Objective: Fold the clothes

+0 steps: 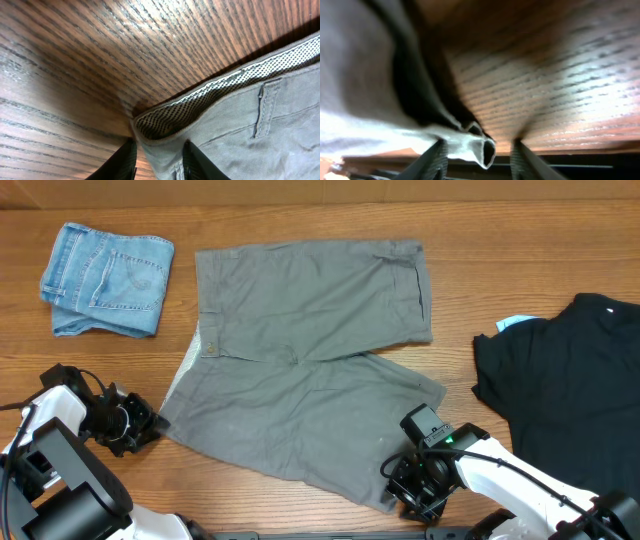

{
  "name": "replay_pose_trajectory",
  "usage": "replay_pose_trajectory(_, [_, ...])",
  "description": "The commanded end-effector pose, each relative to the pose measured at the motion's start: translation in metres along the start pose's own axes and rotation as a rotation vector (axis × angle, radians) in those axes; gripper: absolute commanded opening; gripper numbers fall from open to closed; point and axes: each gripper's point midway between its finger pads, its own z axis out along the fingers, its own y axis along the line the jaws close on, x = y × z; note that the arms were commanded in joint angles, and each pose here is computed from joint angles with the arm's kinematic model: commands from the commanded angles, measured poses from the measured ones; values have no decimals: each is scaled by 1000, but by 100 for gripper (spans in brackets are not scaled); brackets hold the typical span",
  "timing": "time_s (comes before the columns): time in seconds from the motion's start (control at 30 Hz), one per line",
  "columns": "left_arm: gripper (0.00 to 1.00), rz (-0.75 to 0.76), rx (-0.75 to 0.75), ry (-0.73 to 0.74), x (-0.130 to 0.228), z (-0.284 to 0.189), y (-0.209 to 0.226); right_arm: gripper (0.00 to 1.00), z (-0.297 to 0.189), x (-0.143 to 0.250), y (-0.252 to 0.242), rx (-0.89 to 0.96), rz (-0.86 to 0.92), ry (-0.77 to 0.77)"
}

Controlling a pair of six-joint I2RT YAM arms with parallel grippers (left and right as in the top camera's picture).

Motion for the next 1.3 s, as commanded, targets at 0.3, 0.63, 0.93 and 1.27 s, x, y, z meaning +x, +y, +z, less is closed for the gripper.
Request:
replay_pose_trajectory(0.3, [35,-12,-34,12,4,7,10,17,0,-13,-4,27,-23,-83])
replay_pose_trajectory(0.63, [35,-12,-33,12,4,7,10,4,-2,-13,-3,31,-26,-87])
replay_pose_trajectory(0.93, [33,-13,-16,19,6,7,7,4,-42,-21,23,41,-104,-210])
replay_pose_trajectory(1.27, [35,-2,-29,19,6,7,9,4,-78,-22,55,1,-179,-292])
